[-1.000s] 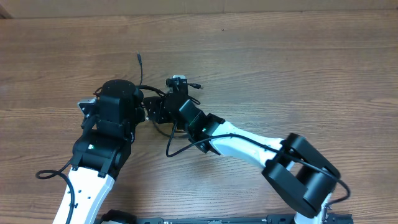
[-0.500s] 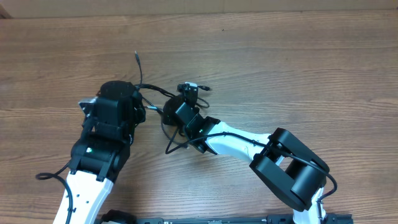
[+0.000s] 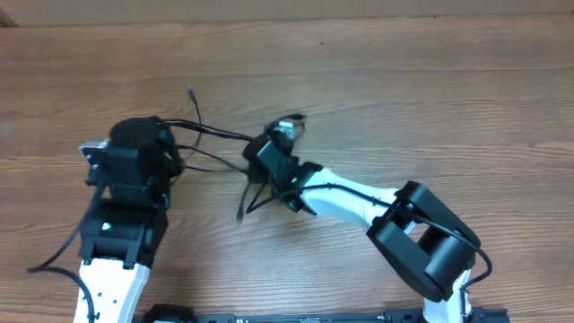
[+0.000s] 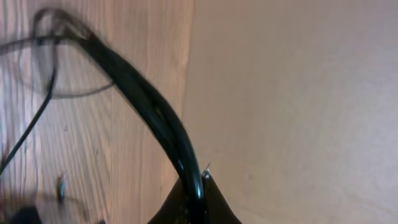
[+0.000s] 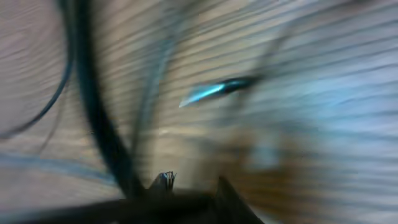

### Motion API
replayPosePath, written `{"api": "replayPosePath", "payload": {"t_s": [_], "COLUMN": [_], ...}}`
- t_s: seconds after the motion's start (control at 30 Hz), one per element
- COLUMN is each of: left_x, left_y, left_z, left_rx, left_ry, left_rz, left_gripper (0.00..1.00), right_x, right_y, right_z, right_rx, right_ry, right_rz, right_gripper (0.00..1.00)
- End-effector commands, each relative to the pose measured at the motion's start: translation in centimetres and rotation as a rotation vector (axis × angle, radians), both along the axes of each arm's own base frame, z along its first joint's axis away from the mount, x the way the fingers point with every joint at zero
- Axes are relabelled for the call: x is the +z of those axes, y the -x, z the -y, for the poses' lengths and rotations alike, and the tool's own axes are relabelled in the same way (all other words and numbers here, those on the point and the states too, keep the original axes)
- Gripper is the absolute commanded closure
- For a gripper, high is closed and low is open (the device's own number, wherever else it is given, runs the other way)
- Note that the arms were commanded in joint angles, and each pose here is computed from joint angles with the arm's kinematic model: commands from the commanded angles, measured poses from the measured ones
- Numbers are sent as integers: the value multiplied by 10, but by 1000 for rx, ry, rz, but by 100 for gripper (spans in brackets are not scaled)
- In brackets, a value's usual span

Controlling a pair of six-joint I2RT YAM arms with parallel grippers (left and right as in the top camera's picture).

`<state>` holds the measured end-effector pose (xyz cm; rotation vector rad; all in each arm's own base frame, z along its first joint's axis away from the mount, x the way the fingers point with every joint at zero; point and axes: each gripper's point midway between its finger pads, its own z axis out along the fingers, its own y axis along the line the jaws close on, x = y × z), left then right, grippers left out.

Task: Untangle cables
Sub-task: 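Pull the right gripper rightward, stretching the cables between both grippers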

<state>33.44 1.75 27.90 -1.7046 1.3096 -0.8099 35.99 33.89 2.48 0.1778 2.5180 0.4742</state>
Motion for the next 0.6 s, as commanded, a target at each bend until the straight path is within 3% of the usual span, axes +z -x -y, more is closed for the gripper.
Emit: {"api": "replayPosePath", "payload": {"t_s": [0.0,0.57], "left_x": [38,32], "left_y": [12,18], "left_z": [-32,-61], "left_rx": [50,77], "left_ry": [-123,-228], "left_rz": [85,19], "left_gripper": [96,96], "right_x": [-19,-16], "right_y": [-24,-58], "right_z": [57,227], "right_rx": [-127,-485], "right_ry": [75,163], "right_rz": [-42,-197], "right_gripper": [80,80]}}
